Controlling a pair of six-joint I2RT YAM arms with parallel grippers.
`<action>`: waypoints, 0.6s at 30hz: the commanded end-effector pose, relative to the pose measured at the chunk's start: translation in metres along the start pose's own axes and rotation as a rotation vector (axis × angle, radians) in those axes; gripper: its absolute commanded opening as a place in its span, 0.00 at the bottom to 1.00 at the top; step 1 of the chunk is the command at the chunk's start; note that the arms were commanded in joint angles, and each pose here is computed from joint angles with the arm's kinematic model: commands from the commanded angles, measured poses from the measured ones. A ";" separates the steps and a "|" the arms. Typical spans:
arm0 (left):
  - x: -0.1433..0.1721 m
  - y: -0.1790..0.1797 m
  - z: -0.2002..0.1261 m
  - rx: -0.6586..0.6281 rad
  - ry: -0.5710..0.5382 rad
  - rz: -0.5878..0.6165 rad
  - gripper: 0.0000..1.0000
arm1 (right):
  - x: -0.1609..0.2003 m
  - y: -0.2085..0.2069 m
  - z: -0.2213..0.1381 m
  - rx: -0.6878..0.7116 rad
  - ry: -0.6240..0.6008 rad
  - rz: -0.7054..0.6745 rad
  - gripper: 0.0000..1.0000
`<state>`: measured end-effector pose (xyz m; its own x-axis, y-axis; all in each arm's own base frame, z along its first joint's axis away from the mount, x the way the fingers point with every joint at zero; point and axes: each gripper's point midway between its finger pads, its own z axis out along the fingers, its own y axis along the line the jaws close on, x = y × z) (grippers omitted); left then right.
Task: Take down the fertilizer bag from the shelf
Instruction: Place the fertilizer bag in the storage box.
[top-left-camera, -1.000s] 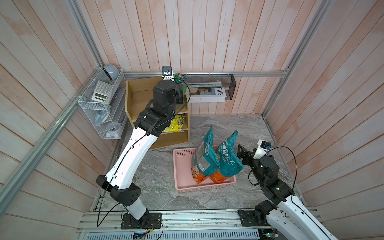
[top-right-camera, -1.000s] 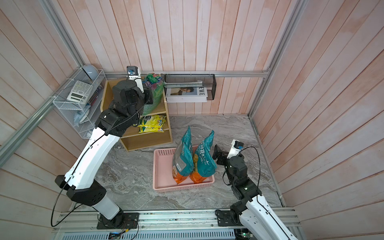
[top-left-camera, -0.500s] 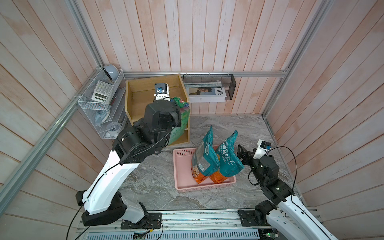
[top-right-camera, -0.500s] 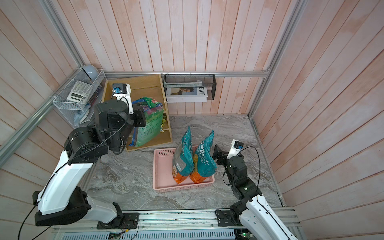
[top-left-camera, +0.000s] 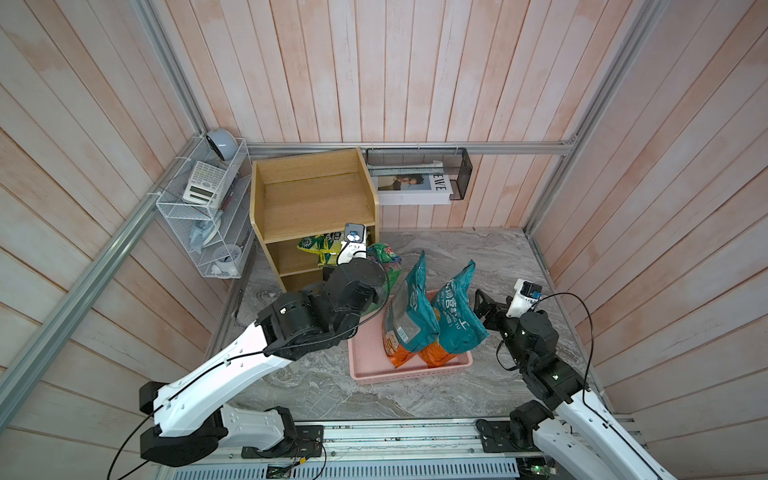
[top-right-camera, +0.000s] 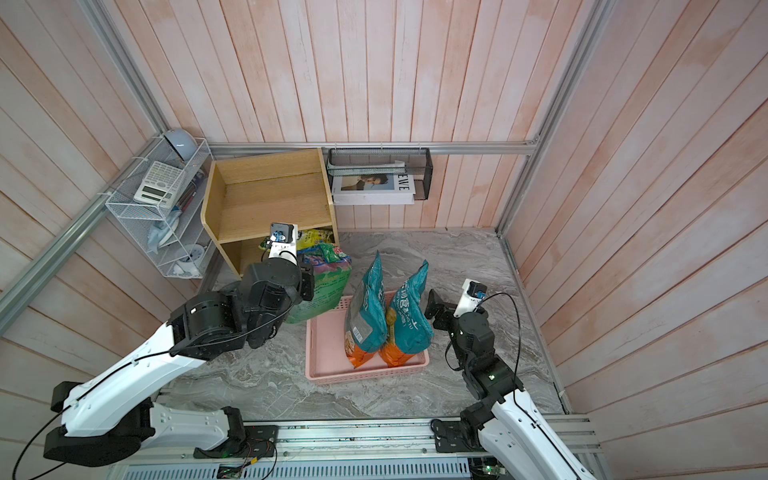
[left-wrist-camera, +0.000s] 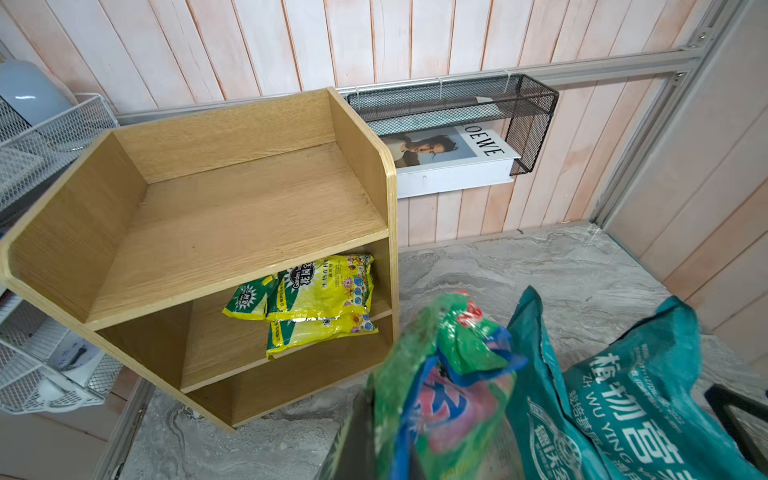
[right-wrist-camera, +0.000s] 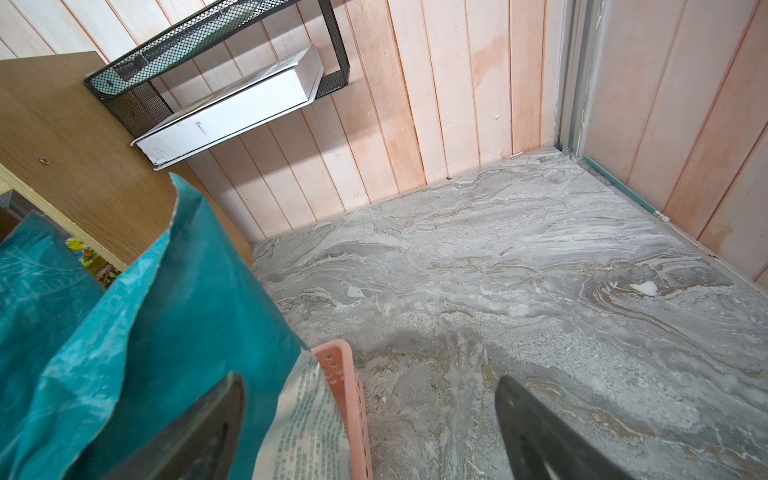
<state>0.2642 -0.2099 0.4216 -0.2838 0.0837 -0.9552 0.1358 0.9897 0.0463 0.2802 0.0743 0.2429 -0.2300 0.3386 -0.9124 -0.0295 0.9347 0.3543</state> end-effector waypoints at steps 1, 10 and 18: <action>-0.030 0.014 -0.012 -0.013 -0.147 -0.243 0.00 | -0.002 0.003 0.000 -0.014 -0.010 0.003 0.98; 0.015 -0.002 0.009 -0.035 -0.123 -0.327 0.00 | 0.001 0.003 0.002 -0.011 0.000 -0.001 0.98; 0.033 -0.010 0.017 -0.099 -0.140 -0.372 0.00 | 0.001 0.004 0.003 -0.014 0.002 0.001 0.98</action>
<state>0.2652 -0.2284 0.3423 -0.3120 -0.0686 -0.9476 0.0518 0.9947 -0.0891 0.2822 0.0753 0.2386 -0.2432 0.3324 -0.9112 -0.0247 0.9370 0.3484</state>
